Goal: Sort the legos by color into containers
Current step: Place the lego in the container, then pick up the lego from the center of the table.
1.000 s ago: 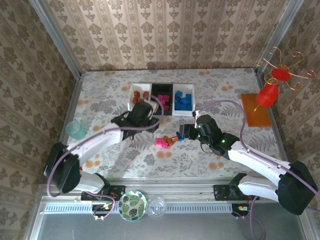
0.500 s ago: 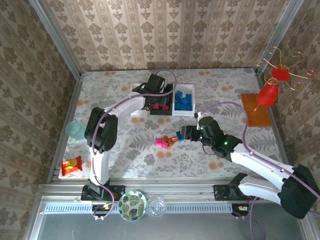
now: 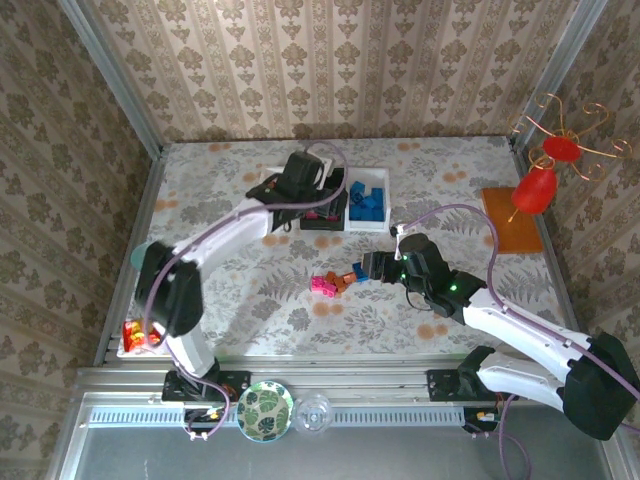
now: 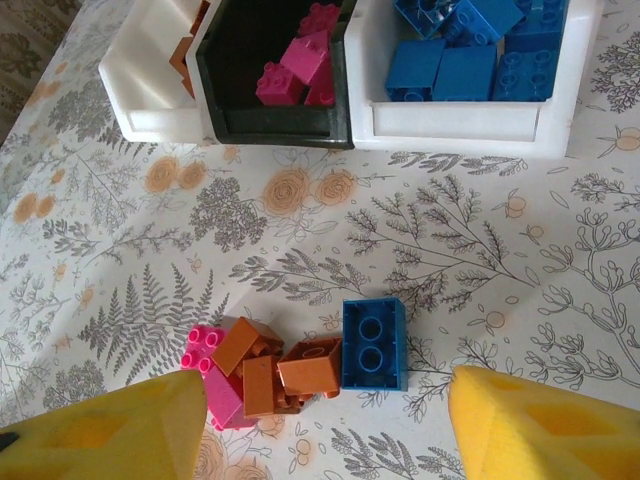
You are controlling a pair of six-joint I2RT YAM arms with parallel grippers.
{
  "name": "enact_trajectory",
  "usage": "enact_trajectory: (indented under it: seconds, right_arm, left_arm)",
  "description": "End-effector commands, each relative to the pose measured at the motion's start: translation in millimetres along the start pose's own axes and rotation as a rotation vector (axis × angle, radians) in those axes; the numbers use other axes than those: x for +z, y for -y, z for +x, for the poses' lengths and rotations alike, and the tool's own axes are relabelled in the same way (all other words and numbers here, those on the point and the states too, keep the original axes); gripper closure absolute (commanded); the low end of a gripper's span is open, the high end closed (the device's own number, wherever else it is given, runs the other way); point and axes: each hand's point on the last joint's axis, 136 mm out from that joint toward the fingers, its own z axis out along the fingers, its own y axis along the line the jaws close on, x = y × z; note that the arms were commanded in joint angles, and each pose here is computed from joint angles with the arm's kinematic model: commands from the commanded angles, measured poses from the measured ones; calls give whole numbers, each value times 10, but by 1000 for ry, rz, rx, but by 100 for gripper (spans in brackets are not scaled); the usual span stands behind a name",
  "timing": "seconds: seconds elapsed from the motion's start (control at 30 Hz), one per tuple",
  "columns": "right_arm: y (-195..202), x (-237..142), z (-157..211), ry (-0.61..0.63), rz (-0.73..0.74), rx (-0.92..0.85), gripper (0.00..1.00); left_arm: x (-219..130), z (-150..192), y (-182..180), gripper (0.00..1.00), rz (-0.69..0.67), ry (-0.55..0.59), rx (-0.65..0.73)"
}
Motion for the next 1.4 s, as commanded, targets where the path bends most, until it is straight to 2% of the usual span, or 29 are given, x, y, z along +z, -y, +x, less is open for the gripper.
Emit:
enact_trajectory:
  seconds: [0.0, 0.2, 0.3, 0.43, 0.5, 0.93, 1.17, 1.37]
  right_arm:
    - [42, -2, 55, -10, 3, 17, 33]
    - [40, 17, 78, -11, -4, 18, 33]
    - [31, 38, 82, -15, -8, 18, 33]
    - [29, 49, 78, -15, -7, 20, 33]
    - [31, 50, 76, -13, -7, 21, 33]
    - [45, -10, 41, -1, 3, 19, 33]
    - [48, -26, 26, 7, 4, 18, 33]
    - [59, -39, 40, 5, 6, 17, 33]
  left_arm:
    - [-243, 299, 201, 19, 65, 15, -30]
    - [-411, 1316, 134, 21, 96, -107, -106]
    - [-437, 1699, 126, 21, 107, -170, -103]
    - [-421, 2057, 135, 23, 116, -237, -87]
    - [-396, 2177, 102, 29, 100, -265, -87]
    - [-14, 2321, 11, 30, 5, -329, -12]
    - [195, 2165, 10, 31, -22, -296, 27]
    - [292, 2204, 43, 45, -16, -323, 40]
